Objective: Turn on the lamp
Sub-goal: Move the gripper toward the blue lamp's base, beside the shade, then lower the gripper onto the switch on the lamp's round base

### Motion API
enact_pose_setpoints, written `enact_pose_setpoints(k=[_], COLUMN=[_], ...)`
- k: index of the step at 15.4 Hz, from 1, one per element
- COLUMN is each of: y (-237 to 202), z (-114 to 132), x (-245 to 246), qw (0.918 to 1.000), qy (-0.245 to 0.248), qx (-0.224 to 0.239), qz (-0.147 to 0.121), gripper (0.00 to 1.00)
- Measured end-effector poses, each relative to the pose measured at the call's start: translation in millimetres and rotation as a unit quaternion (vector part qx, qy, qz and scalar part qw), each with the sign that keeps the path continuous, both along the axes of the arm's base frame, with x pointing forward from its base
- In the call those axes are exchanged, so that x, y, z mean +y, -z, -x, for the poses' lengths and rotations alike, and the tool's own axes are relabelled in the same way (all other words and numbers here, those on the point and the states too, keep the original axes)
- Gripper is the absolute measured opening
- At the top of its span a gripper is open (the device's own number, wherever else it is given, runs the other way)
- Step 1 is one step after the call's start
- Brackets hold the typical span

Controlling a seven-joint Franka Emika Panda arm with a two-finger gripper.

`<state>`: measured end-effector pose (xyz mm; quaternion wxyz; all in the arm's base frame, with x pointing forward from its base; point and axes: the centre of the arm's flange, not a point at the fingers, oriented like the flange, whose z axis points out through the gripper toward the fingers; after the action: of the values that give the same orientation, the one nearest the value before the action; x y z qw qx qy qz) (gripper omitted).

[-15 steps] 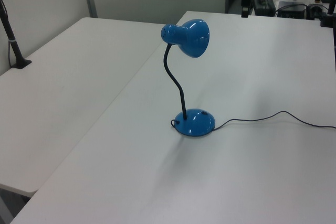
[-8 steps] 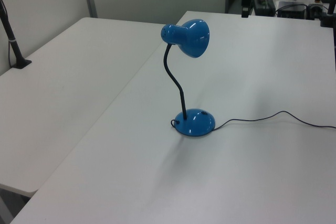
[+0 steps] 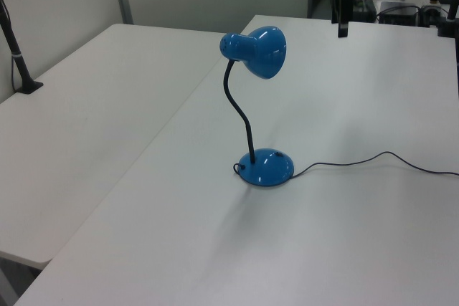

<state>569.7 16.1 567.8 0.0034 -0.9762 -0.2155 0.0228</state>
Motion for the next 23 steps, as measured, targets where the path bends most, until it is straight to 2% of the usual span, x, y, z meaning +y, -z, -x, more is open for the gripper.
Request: enact_pose_setpoints(k=[1,2,3,4,8,12,16,23], y=[13.3,25.7,35.9,49.9,93.1,130.6,158.6,200.8], z=[3.0,6.4,9.5,11.2,8.1,1.8,-16.0,-33.9], x=[17.1,32.1,42.6,54.8,99.3,125.8,137.8,158.3], qw=[0.9998,0.9992,0.9985,0.9985,0.9993,0.9945,0.9828,0.9641], qy=[-0.015,-0.029,-0.039,-0.037,0.035,0.101,0.175,0.247], qx=[0.014,0.027,0.038,0.039,-0.011,-0.022,-0.05,-0.077], qz=[0.0,0.001,0.001,0.002,-0.002,-0.01,-0.03,-0.061], gripper=[0.87,0.69,0.58,0.41,0.02,0.01,0.01,0.01])
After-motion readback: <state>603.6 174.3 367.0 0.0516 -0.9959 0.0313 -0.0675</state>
